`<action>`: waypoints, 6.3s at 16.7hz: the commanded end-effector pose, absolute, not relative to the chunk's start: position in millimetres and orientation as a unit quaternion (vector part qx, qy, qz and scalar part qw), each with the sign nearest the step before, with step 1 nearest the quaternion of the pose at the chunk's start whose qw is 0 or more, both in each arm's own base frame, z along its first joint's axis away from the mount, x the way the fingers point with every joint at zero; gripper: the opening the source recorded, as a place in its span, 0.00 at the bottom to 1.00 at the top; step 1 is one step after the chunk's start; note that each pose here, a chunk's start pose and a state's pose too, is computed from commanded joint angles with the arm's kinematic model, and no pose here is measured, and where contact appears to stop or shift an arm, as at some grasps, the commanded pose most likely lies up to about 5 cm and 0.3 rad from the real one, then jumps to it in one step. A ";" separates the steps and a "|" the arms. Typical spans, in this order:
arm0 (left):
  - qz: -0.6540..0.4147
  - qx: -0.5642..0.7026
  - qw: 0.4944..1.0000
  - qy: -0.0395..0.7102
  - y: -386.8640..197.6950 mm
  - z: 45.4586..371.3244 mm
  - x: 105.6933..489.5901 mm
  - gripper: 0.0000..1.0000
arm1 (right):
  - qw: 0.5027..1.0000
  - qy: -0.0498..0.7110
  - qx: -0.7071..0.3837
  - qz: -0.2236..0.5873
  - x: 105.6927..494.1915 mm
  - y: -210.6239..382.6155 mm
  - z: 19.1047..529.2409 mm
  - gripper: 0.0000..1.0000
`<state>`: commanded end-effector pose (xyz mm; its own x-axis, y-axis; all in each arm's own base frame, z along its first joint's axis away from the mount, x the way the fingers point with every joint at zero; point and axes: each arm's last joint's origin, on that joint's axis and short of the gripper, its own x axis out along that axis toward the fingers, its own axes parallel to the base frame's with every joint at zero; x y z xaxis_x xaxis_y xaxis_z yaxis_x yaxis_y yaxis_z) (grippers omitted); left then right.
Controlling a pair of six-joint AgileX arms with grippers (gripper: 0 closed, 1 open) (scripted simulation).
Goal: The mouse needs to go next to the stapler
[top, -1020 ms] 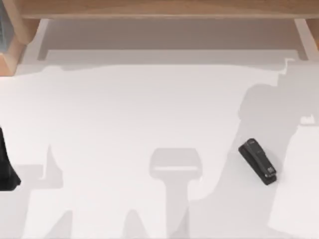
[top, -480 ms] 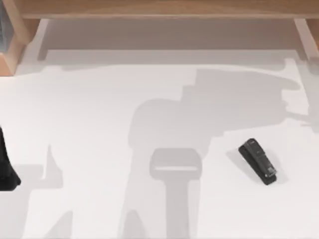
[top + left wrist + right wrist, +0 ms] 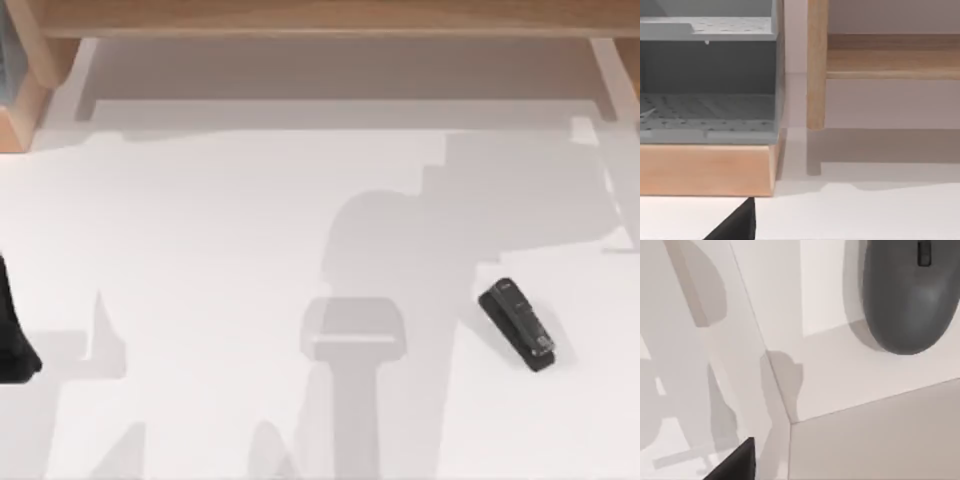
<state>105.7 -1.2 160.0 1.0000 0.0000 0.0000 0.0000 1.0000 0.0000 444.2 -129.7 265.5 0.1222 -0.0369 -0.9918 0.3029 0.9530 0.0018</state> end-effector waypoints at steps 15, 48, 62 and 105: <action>0.000 0.000 1.000 0.000 -1.2 160.0 105.7 1.00 | 0.734 0.661 0.105 -0.114 482.6 -174.7 131.1 1.00; 0.000 0.000 1.000 0.000 -1.2 160.0 105.7 1.00 | 0.794 0.586 0.102 -0.128 449.4 -153.3 236.8 0.00; 0.000 0.000 1.000 0.000 -1.2 160.0 105.7 1.00 | 0.810 0.584 0.034 -0.040 347.0 8.0 267.2 0.00; 0.000 0.000 1.000 0.000 -1.2 160.0 105.7 1.00 | 0.742 0.670 -0.005 0.004 303.6 44.2 137.5 0.00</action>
<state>105.7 -1.2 160.0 1.0000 0.0000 0.0000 0.0000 1.0000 0.0000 303.6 44.2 137.5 0.1025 -0.0006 -0.9947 -0.0122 0.9999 -0.0019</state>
